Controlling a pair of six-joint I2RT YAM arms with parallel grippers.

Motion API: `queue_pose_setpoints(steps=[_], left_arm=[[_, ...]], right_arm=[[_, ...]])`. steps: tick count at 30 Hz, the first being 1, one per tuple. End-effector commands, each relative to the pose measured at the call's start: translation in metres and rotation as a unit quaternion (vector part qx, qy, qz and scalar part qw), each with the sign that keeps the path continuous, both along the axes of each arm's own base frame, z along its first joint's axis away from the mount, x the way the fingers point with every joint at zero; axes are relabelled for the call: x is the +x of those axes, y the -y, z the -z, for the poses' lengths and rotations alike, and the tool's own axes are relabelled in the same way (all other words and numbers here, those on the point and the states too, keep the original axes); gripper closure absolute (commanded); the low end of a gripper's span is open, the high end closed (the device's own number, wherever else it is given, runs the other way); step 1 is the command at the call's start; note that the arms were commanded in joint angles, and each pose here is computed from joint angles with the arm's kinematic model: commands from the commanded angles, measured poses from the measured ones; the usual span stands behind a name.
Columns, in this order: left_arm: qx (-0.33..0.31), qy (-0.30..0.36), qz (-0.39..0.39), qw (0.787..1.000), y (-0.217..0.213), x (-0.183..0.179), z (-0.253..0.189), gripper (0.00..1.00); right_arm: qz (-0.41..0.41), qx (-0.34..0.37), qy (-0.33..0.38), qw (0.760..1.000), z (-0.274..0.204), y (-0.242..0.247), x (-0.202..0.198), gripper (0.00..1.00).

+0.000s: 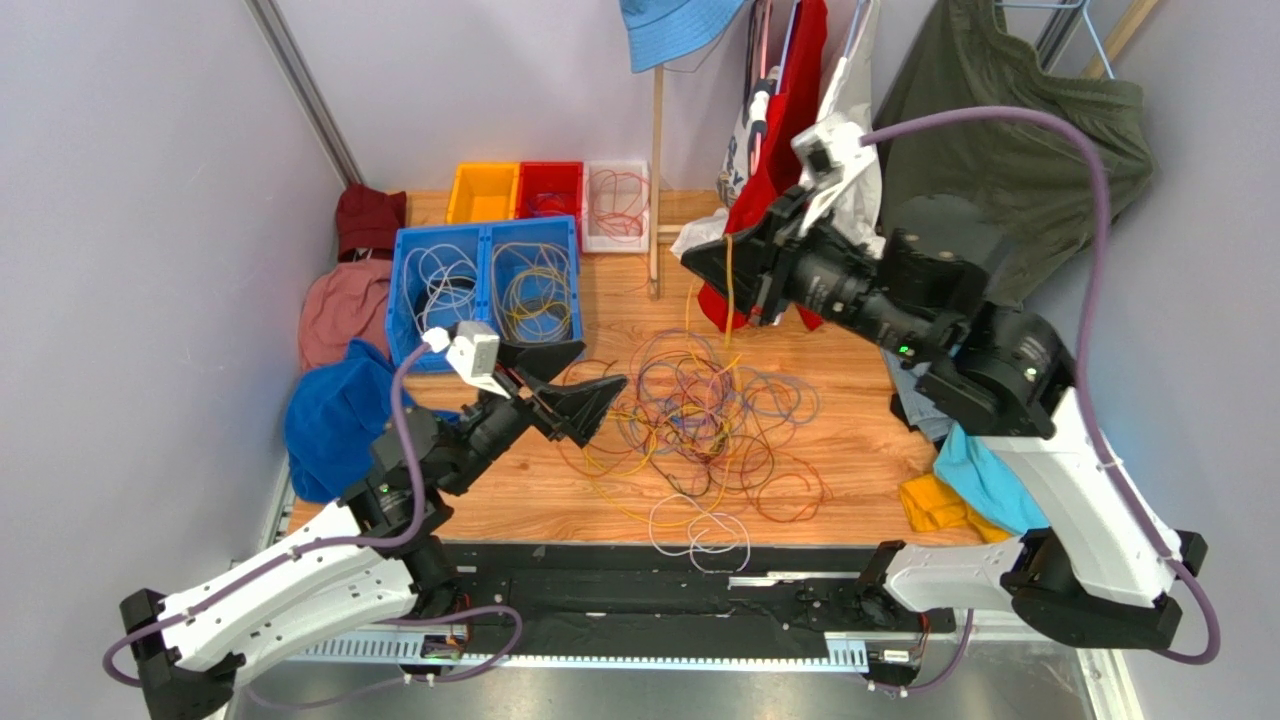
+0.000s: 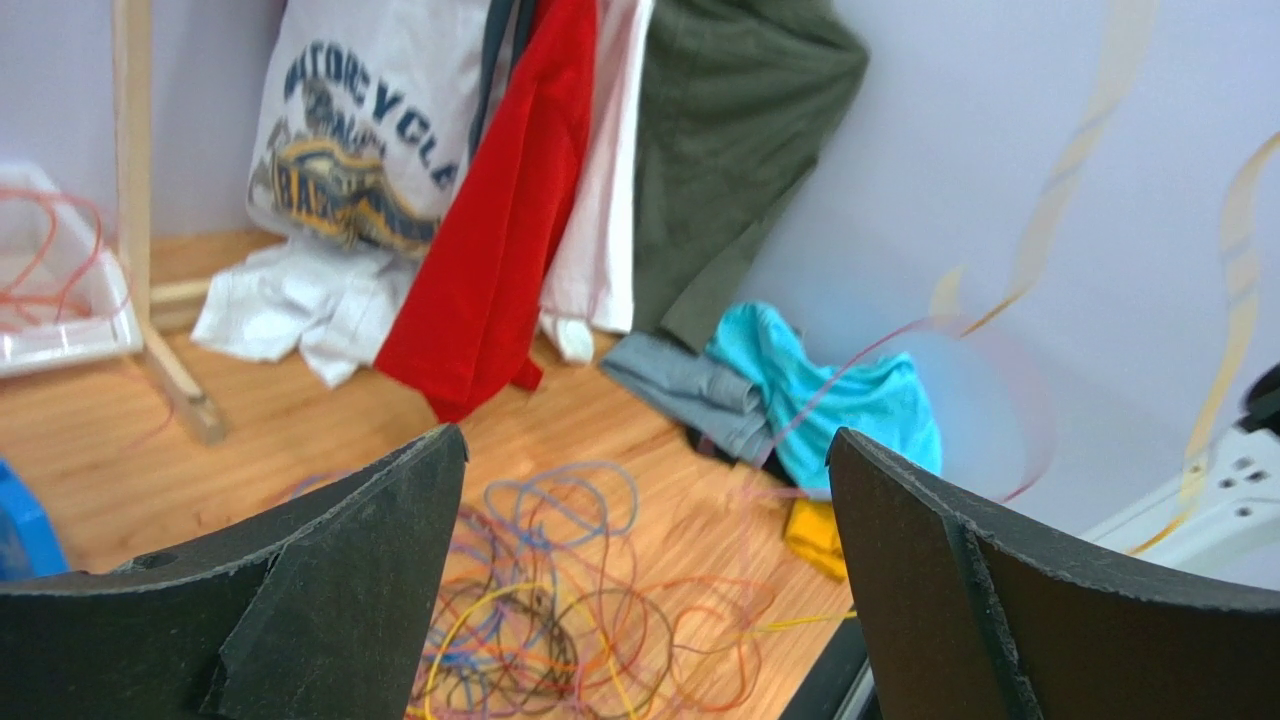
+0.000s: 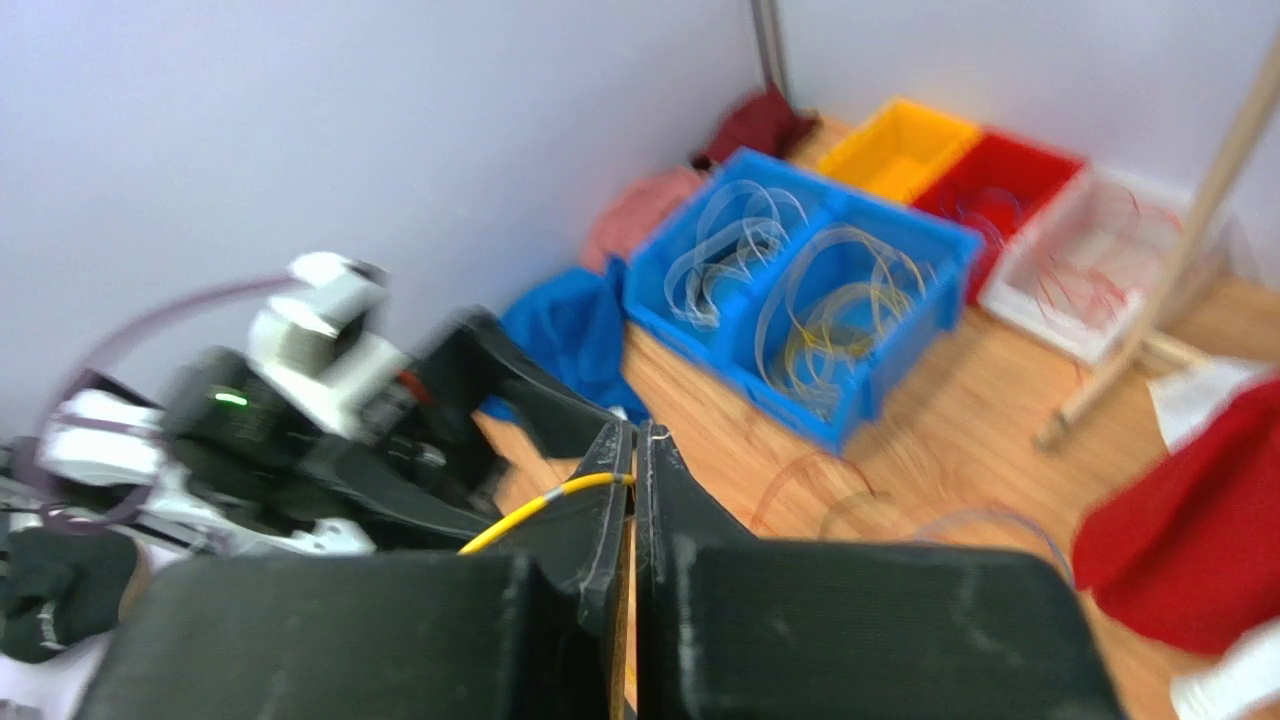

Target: Untangle the cables

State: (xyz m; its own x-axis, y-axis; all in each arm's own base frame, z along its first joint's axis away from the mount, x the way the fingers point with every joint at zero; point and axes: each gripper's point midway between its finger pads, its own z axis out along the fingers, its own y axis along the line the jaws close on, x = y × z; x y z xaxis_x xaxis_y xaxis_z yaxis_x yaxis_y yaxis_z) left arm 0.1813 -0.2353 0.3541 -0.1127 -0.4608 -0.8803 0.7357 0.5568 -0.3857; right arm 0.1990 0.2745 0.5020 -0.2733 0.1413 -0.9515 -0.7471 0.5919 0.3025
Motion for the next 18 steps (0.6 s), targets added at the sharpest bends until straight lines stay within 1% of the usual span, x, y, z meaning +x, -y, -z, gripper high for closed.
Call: queue_pose_setpoints(steps=[1, 3, 4, 5, 6, 9, 11, 13, 15, 16, 17, 18], left_arm=[[0.005, -0.027, -0.037, 0.999, -0.006, 0.012, 0.016, 0.01], [0.007, -0.044, -0.086, 0.995, -0.023, 0.021, 0.023, 0.01], [0.025, -0.060, -0.103, 0.993, -0.029, 0.024, 0.036, 0.01], [0.022, -0.067, -0.119, 0.990, -0.036, 0.025, 0.038, 0.01], [0.023, -0.075, -0.140, 0.987, -0.044, 0.029, 0.043, 0.01], [0.015, -0.077, -0.148, 0.986, -0.053, 0.025, 0.053, 0.01], [0.002, -0.068, -0.139, 0.988, -0.056, 0.020, 0.054, 0.01], [-0.018, -0.048, -0.124, 0.991, -0.055, 0.015, 0.045, 0.01], [-0.029, -0.023, -0.094, 0.995, -0.049, 0.006, 0.042, 0.01], [-0.050, -0.001, -0.081, 0.995, -0.048, 0.002, 0.030, 0.01], [-0.049, 0.007, -0.067, 0.997, -0.041, 0.000, 0.035, 0.01], [-0.049, 0.023, -0.032, 0.998, -0.031, -0.008, 0.033, 0.01]], right_arm=[[-0.058, 0.148, 0.134, 0.978, -0.122, 0.038, -0.057, 1.00], [-0.053, 0.154, 0.142, 0.976, -0.128, 0.044, -0.060, 1.00], [-0.049, 0.150, 0.143, 0.977, -0.126, 0.046, -0.059, 1.00], [-0.039, 0.145, 0.140, 0.979, -0.121, 0.045, -0.054, 1.00], [-0.032, 0.127, 0.123, 0.984, -0.102, 0.037, -0.044, 1.00], [-0.028, 0.077, 0.083, 0.993, -0.062, 0.017, -0.026, 1.00], [-0.033, 0.097, 0.097, 0.990, -0.065, 0.019, -0.031, 1.00], [-0.029, 0.151, 0.118, 0.981, -0.080, 0.030, -0.038, 1.00], [-0.047, 0.143, 0.113, 0.982, -0.084, 0.024, -0.042, 1.00], [-0.053, 0.111, 0.085, 0.989, -0.071, 0.012, -0.034, 1.00], [-0.060, 0.101, 0.074, 0.990, -0.065, 0.006, -0.033, 1.00], [-0.062, 0.103, 0.071, 0.990, -0.064, 0.003, -0.032, 1.00]])
